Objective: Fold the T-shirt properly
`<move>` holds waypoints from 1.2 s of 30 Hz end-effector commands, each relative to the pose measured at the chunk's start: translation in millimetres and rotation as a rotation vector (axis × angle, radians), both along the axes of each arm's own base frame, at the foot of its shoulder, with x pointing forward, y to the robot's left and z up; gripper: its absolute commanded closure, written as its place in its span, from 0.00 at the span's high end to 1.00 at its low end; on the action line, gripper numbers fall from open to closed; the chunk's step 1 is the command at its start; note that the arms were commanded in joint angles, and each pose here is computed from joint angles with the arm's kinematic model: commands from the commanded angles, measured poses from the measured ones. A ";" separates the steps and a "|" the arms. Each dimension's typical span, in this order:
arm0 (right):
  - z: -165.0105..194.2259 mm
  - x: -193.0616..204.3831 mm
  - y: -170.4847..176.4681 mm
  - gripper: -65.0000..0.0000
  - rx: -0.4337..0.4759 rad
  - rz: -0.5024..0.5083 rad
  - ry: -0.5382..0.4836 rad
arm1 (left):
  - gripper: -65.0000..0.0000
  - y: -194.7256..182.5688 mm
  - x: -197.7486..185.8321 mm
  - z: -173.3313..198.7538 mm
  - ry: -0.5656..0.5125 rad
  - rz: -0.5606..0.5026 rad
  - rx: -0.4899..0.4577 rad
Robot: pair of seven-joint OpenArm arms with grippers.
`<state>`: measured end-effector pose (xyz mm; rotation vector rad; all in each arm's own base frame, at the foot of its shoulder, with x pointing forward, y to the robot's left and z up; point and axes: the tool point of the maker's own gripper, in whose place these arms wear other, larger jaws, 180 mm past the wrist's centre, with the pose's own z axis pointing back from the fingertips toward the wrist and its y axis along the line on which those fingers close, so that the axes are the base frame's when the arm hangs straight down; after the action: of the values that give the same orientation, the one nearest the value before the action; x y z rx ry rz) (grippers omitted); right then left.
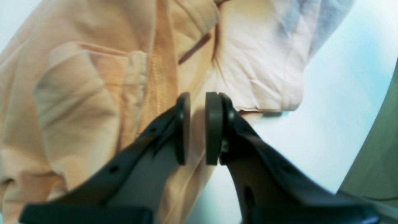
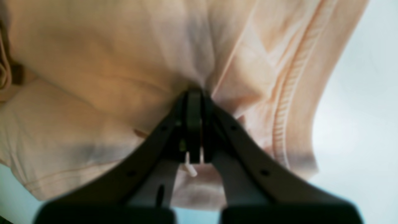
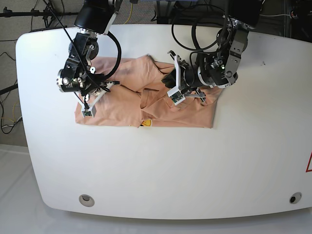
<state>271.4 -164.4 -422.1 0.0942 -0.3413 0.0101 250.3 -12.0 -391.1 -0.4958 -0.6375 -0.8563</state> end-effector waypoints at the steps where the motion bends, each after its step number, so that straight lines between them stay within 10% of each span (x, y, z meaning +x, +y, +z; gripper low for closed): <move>1: -0.1 -2.0 0.1 0.00 -0.003 0.002 0.015 | 0.10 -0.7 9.4 11.9 -0.036 0.007 -0.026; 9: -0.1 -2.0 0.1 0.00 -0.003 0.002 0.015 | 0.16 19.8 30.1 30.6 -0.098 0.085 -0.034; 16: -0.5 -2.2 0.3 0.00 -0.002 0.003 0.016 | 0.56 29.9 42.1 58.5 -0.186 0.120 -0.049; 36: -0.9 -2.1 0.4 0.00 -0.002 0.003 0.016 | 0.55 37.6 50.0 26.8 -0.186 0.145 0.047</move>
<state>271.2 -164.6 -422.4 0.0931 -0.3403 0.0098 292.9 33.4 -375.2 -0.2973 -0.7584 -0.7812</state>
